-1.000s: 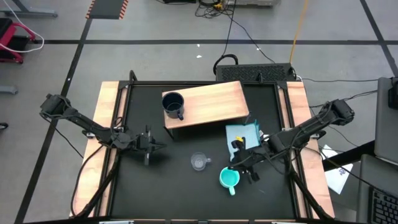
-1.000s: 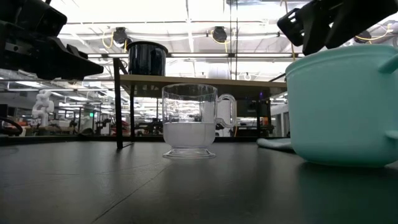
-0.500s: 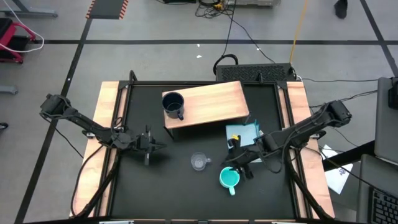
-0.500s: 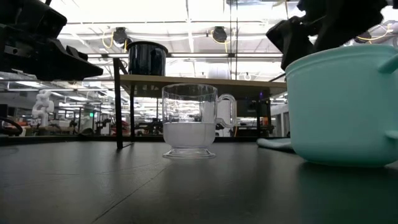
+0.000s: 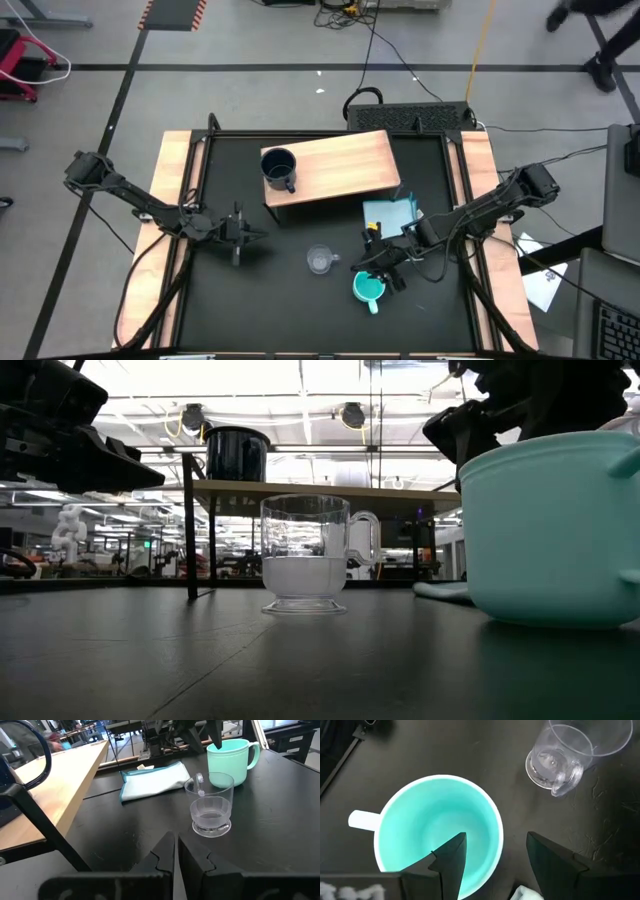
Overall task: Stack small to large cups/mugs on shelf
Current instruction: Put the light blue mug on the shelf
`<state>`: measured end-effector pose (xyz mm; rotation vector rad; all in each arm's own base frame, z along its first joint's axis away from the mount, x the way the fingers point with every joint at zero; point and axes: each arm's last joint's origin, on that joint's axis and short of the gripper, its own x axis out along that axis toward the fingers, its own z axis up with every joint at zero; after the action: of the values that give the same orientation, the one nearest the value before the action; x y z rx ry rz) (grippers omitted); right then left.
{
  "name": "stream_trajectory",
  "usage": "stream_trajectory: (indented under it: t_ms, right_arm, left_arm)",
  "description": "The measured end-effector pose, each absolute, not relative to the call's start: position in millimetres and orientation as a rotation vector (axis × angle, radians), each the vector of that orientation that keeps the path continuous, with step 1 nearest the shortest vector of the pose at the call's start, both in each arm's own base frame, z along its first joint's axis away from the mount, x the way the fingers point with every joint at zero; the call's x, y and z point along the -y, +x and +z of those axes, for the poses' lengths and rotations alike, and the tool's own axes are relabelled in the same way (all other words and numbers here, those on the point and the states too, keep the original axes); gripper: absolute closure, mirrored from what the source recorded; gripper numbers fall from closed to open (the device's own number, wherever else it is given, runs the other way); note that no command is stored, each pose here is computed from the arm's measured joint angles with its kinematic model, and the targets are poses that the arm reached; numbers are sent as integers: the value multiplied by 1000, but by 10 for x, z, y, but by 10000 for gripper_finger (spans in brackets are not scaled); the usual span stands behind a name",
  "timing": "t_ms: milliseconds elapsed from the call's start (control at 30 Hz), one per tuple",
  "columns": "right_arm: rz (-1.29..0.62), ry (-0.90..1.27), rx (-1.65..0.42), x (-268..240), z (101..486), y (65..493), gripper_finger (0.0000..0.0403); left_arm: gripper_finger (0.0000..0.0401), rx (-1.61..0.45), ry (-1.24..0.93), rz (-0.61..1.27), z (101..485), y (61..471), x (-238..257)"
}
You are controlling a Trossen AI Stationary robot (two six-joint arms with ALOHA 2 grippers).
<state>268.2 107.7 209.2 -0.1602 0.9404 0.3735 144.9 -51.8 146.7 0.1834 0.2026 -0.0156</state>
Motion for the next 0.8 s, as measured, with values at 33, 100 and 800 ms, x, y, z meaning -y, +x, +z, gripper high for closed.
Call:
stream_trajectory:
  t_ms: [33, 100, 800]
  right_arm:
    - [373, -159, -940, -1077, 2092, 2682, 202]
    - [373, -158, -939, -1077, 2094, 2682, 202]
    - [451, -139, -914, -1086, 2062, 2684, 202]
  left_arm:
    - [375, -203, 183, -16, 1467, 1449, 518]
    - [375, -203, 183, -16, 1467, 1449, 518]
    - [375, -210, 165, -15, 1460, 1447, 518]
